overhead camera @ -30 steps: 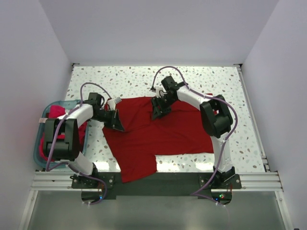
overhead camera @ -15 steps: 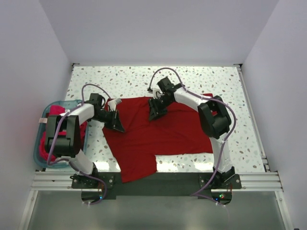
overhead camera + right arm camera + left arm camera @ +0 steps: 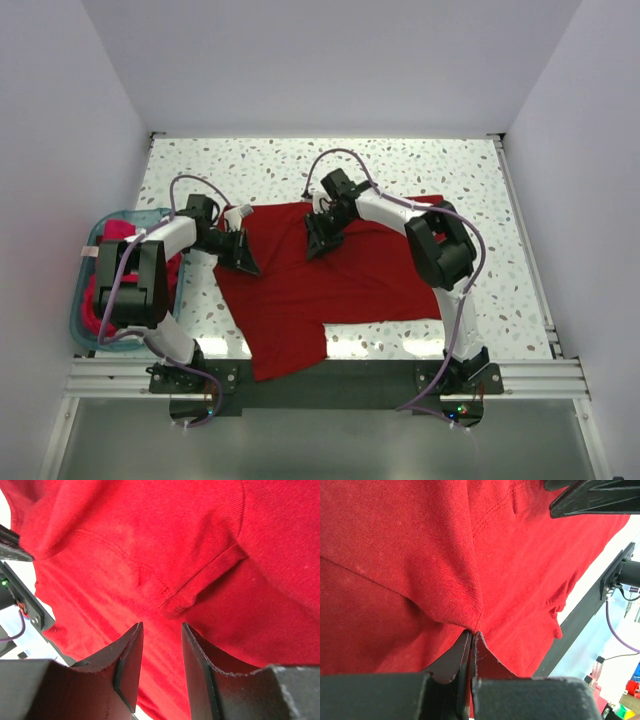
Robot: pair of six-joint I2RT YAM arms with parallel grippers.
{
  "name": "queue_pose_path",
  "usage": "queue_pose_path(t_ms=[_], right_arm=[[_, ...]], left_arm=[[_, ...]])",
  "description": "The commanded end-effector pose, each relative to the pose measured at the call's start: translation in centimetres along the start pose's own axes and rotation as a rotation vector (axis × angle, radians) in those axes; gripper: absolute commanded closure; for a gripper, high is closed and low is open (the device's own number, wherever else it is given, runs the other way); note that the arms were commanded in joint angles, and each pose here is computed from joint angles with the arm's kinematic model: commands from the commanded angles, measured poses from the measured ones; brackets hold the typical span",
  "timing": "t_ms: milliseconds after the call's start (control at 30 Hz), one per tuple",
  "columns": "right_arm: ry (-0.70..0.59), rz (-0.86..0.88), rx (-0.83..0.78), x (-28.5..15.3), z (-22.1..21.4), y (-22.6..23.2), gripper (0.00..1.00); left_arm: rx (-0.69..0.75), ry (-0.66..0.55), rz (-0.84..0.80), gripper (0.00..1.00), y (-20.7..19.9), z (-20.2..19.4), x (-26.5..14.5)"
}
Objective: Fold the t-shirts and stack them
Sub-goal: Fold the tshirt
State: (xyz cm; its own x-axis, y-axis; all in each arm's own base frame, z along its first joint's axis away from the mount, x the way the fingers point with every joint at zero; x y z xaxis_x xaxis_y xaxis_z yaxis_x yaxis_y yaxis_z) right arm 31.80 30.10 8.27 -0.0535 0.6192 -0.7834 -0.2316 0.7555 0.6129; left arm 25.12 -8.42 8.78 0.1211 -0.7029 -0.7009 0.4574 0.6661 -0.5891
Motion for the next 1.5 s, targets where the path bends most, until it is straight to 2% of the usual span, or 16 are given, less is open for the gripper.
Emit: queue_pose_path(t_ms=[0, 400, 500, 533, 633, 900, 967, 1033, 1300, 1467], right_arm=[[-0.018, 0.009, 0.014, 0.6, 0.5, 0.2, 0.6], [-0.041, 0.027, 0.031, 1.3, 1.7, 0.7, 0.63], [-0.038, 0.028, 0.031, 1.1, 1.8, 0.8, 0.71], [-0.034, 0.032, 0.027, 1.1, 1.8, 0.9, 0.78], [-0.03, 0.036, 0.02, 0.4, 1.5, 1.3, 0.88], [-0.029, 0.036, -0.016, -1.1, 1.0, 2.0, 0.93], [-0.031, 0.035, -0.017, -1.2, 1.2, 2.1, 0.82], [-0.036, 0.036, -0.014, -1.1, 1.4, 2.2, 0.79], [-0.033, 0.052, 0.013, -0.4, 1.7, 2.1, 0.99], [-0.033, 0.073, 0.006, -1.3, 1.5, 2.9, 1.0]], left_arm=[[0.015, -0.026, 0.006, 1.0, -0.1, 0.5, -0.1], [0.012, -0.024, -0.001, 1.0, -0.1, 0.4, 0.0], [0.014, -0.024, -0.001, 1.0, -0.1, 0.4, 0.0], [0.015, -0.024, -0.001, 1.0, -0.1, 0.4, -0.1], [0.018, -0.023, 0.003, 1.0, -0.2, 0.4, -0.2], [0.035, -0.027, 0.013, 1.0, -0.4, 0.6, -0.6], [0.036, -0.026, 0.012, 1.0, -0.4, 0.6, -0.6], [0.032, -0.024, 0.012, 1.0, -0.3, 0.6, -0.5], [0.034, -0.025, 0.007, 1.0, -0.4, 0.6, -0.6], [0.041, -0.031, 0.011, 1.0, -0.5, 0.7, -0.8]])
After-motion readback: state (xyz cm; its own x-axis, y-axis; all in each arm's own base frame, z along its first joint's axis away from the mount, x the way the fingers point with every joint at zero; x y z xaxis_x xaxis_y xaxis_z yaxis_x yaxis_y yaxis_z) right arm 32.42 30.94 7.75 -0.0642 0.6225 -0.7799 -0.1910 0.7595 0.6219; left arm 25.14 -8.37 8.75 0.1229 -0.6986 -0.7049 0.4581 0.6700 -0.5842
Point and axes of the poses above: each gripper's point midway between its finger pads, its own x axis out along the fingers, its own y axis along the line the jaws close on, z = x × y, the point moved 6 cm from there along -x, back along the fingers, and after that the axes turned 14 degrees about x, right-handed, at the moved point
